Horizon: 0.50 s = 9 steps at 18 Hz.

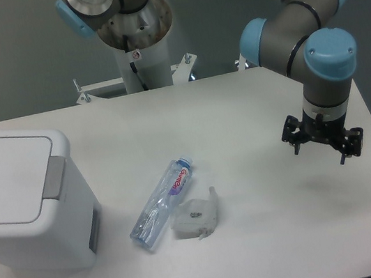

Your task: Open the trash can

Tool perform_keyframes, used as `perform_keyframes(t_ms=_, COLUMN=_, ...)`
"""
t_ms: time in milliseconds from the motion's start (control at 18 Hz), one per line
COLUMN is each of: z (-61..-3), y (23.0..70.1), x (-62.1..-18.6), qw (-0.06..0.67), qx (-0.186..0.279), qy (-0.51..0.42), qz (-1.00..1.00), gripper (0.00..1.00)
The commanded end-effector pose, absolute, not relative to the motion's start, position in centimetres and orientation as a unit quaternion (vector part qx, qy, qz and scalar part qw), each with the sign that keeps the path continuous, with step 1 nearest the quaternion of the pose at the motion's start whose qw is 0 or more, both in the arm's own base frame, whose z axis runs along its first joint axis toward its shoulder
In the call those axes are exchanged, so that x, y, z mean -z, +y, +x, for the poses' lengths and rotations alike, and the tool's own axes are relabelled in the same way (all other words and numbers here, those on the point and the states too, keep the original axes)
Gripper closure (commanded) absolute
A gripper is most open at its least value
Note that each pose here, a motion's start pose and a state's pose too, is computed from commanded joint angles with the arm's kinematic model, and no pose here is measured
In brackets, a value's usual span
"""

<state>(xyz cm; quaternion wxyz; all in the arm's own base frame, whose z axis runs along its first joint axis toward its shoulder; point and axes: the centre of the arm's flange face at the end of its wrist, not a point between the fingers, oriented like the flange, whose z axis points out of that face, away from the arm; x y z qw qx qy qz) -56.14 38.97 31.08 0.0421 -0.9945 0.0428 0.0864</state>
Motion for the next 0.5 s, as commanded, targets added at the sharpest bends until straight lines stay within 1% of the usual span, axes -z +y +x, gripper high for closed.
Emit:
perform_keyframes(t_ms=278, z=-56.2, y=38.9, x=-31.4, qw=0.046, qx=-0.090, qy=0.042, qz=-0.994, gripper=0.00)
perform_keyframes(t_ms=389, z=-56.0, y=39.1, x=-30.7, qw=0.047, qx=-0.096, qy=0.043, qz=-0.993, gripper=0.00)
perform_keyframes(t_ms=500, z=-55.0, y=38.7, x=-30.2, qw=0.059, qx=-0.114, qy=0.028, qz=-0.991, gripper=0.00)
